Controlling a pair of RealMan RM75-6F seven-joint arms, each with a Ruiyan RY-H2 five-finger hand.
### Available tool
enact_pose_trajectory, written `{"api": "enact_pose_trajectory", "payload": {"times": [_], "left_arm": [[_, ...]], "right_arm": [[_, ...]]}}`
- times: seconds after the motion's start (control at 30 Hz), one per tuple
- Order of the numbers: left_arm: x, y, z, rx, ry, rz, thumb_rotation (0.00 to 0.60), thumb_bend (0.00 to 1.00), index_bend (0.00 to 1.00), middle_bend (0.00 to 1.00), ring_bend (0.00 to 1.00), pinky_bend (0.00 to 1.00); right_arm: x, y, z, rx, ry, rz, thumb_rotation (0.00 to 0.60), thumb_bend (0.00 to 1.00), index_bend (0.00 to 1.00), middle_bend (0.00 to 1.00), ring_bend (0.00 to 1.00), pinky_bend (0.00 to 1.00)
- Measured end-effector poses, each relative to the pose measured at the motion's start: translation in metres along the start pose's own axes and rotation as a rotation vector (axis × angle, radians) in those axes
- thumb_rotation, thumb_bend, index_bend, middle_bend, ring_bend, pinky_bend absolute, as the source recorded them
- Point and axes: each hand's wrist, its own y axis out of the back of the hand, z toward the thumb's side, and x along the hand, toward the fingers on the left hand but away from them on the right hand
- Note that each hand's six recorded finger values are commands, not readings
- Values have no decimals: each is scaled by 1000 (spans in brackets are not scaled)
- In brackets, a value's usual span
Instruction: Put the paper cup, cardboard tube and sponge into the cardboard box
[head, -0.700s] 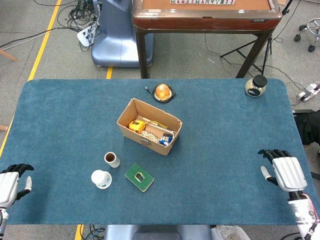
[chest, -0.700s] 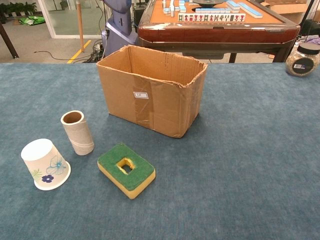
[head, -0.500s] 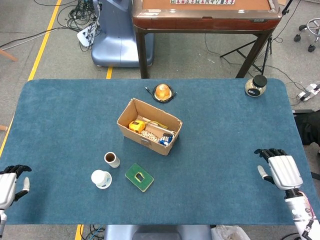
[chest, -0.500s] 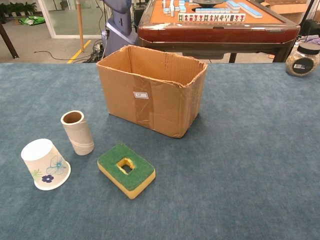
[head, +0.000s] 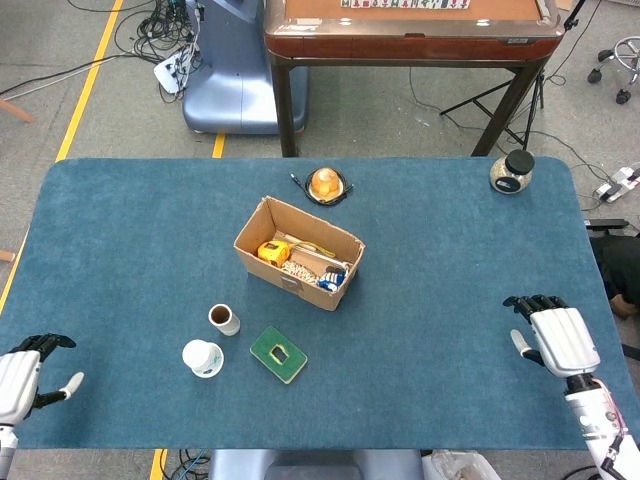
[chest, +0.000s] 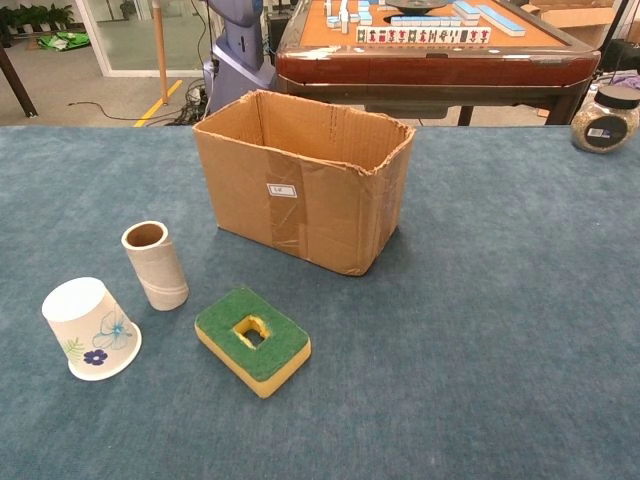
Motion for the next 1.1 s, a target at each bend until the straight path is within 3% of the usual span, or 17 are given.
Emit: {"api": "enact_pose_trajectory", "payload": {"times": [0.27,0.4,0.5,0.87,1.1], "left_arm": [[-5,-1,23,-52,-60,-53,600,135,262,295,254,432],[-3,-4,34,-68,-89,-82,600,135,140,247,219,408],[-2,-5,40,-74,-100,-91,600,135,105,227,210,407],[16,-17,67,28,-123,-153,600,135,119,198,187,359],[32,-30,85,34,-135,-198,600,135,146,177,176,347]], "right_arm": [[17,12,7,-13,21,-19,600,385,343,414,335,371],[30,18,11,-9,31,-35,600,384,343,415,334,371],[36,18,15,-6,47,-28,600,384,343,415,334,371],[41,22,16,-11,54,-30,600,383,343,415,334,371],[45,29,13,-22,50,-54,600,383,343,415,334,371]]}}
